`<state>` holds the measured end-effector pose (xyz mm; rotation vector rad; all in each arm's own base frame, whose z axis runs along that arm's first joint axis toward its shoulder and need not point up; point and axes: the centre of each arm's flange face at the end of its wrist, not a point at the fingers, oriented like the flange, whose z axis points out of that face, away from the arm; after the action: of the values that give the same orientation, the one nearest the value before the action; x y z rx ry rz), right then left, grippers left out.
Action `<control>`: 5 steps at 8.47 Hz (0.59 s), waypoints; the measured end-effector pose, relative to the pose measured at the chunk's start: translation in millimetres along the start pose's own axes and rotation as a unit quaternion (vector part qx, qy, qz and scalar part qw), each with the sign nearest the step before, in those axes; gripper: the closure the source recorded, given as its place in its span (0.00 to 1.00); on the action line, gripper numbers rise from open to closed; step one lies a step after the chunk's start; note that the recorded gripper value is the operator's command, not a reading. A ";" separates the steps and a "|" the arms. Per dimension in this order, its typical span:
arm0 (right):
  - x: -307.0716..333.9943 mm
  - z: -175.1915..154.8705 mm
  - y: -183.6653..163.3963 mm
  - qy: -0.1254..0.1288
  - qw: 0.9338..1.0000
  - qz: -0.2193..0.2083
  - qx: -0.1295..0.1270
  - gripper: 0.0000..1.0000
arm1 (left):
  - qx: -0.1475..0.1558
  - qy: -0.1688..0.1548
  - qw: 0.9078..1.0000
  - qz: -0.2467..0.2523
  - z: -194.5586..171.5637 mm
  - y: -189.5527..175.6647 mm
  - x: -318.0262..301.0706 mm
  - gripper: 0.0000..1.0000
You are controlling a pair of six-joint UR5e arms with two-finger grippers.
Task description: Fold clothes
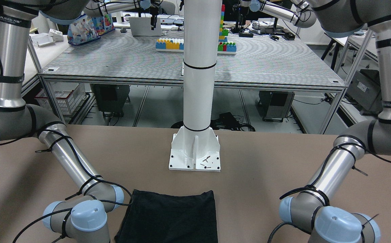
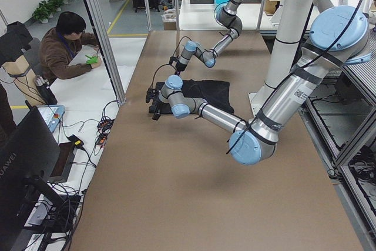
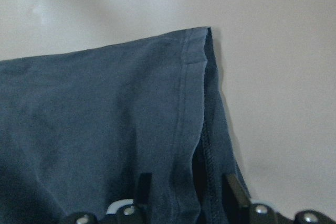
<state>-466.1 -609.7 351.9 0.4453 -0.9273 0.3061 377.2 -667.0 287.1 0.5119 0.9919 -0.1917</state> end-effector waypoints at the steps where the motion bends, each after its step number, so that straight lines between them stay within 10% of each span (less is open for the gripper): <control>1: -0.1 0.0 0.0 0.000 1.000 0.000 0.000 0.82 | 0.000 0.000 1.000 0.000 0.1 0.1 0.3 0.00; 5: -3.0 -0.2 -0.6 -0.002 1.000 -0.001 0.000 0.74 | 0.000 0.000 1.000 0.000 -0.3 -0.7 -0.2 0.00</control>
<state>-467.4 -610.3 349.2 0.4466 -0.9299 0.3035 376.7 -667.5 286.9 0.5124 0.9917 -0.1926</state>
